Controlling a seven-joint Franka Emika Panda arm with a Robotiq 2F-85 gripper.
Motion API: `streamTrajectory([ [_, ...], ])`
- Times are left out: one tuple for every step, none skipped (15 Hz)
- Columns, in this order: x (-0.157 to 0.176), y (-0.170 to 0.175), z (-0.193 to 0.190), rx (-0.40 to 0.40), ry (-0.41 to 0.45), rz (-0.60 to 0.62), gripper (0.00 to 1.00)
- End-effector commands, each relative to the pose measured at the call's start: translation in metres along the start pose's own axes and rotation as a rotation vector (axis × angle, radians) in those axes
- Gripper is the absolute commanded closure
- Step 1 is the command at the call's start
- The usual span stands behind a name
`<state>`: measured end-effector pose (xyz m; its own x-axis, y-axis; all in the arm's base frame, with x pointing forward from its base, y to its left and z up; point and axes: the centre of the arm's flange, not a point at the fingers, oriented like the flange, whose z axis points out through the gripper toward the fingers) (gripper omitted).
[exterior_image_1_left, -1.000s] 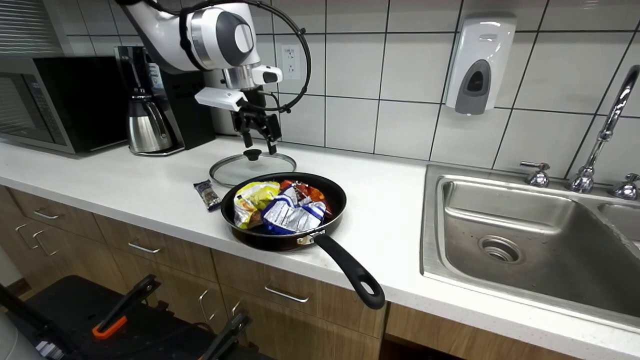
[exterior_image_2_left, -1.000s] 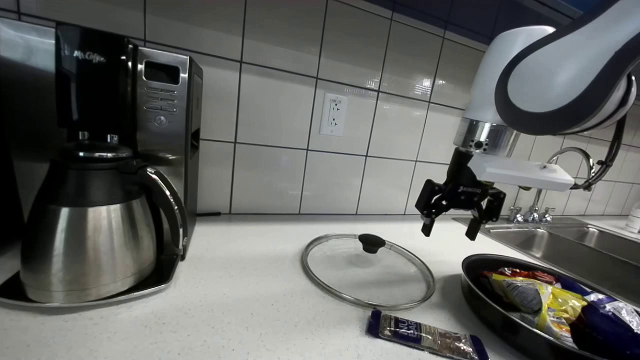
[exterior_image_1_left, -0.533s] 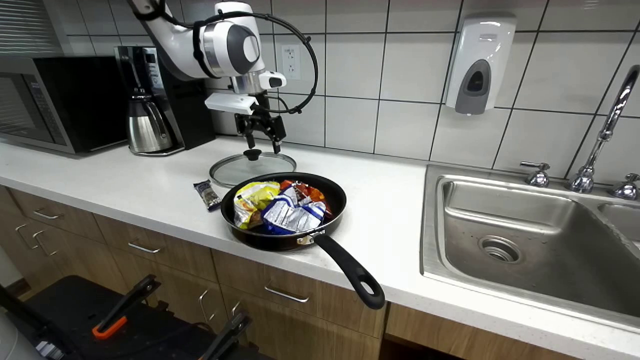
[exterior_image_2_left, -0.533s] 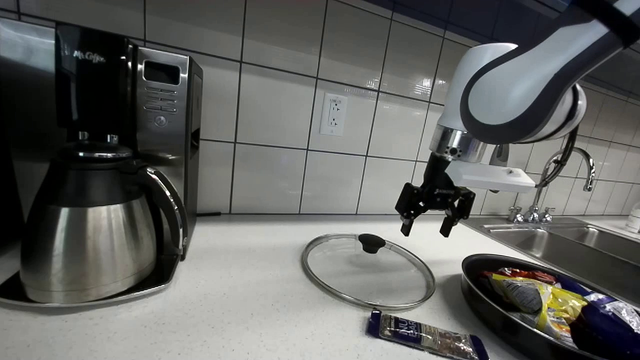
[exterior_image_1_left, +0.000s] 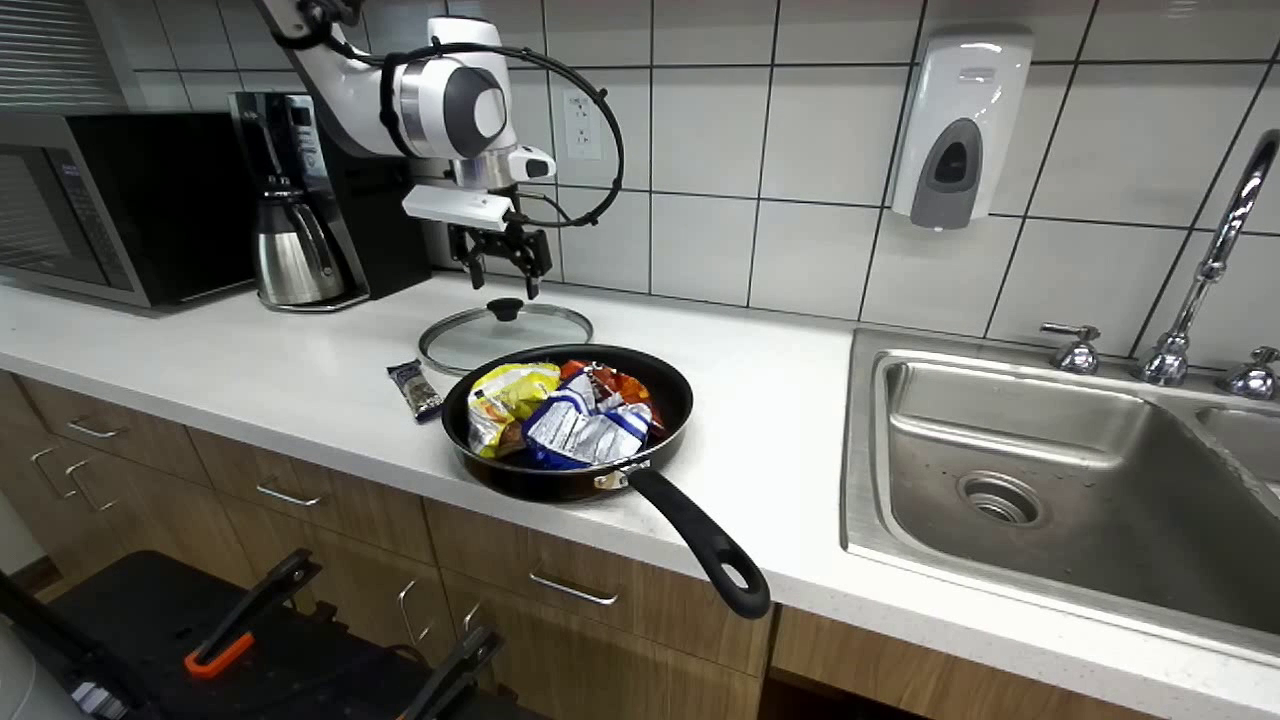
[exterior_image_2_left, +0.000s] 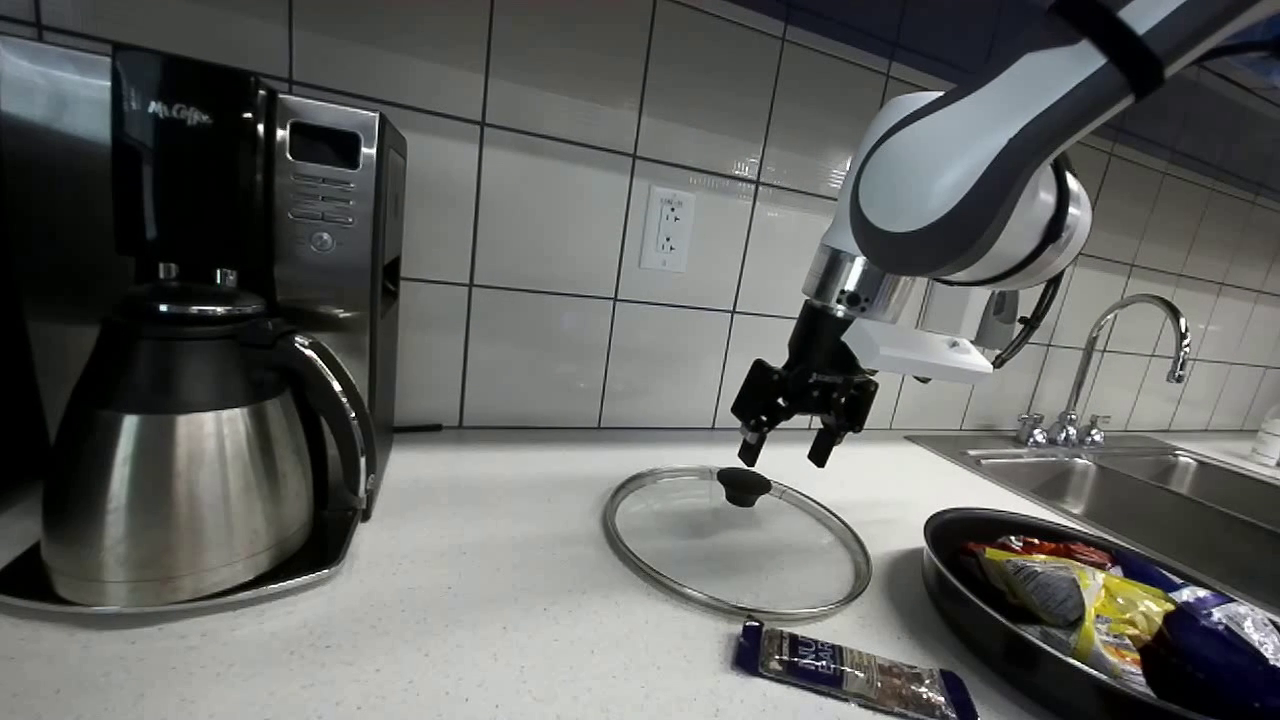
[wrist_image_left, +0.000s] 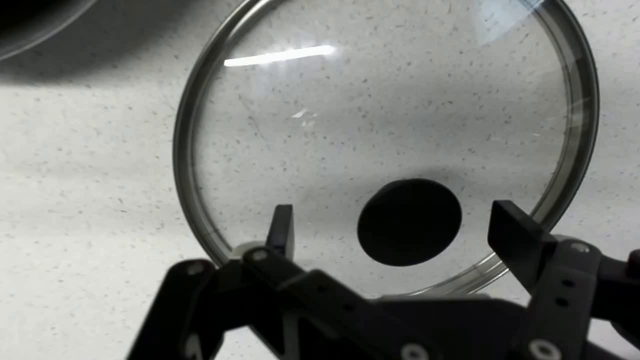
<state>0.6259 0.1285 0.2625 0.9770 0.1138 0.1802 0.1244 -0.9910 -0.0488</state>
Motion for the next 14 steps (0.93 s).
streamTrajectory([
  [0.015,-0.007,0.009,0.049,-0.020,-0.064,0.00],
  [0.016,-0.009,0.013,0.056,-0.024,-0.073,0.00],
  [0.017,-0.011,0.018,0.052,-0.029,-0.082,0.00],
  [0.018,-0.011,0.023,0.048,-0.034,-0.086,0.00],
  [0.019,-0.010,0.027,0.051,-0.037,-0.088,0.00],
  [0.021,-0.009,0.032,0.049,-0.040,-0.092,0.00],
  [0.023,-0.010,0.035,0.049,-0.043,-0.099,0.00],
  [0.024,-0.011,0.038,0.051,-0.043,-0.105,0.00],
  [0.026,-0.012,0.041,0.051,-0.045,-0.112,0.00],
  [0.028,-0.012,0.043,0.052,-0.045,-0.115,0.00],
  [0.029,-0.013,0.045,0.053,-0.046,-0.118,0.00],
  [0.030,-0.014,0.046,0.053,-0.046,-0.119,0.00],
  [0.032,-0.014,0.047,0.054,-0.046,-0.120,0.00],
  [0.033,-0.015,0.047,0.054,-0.046,-0.123,0.00],
])
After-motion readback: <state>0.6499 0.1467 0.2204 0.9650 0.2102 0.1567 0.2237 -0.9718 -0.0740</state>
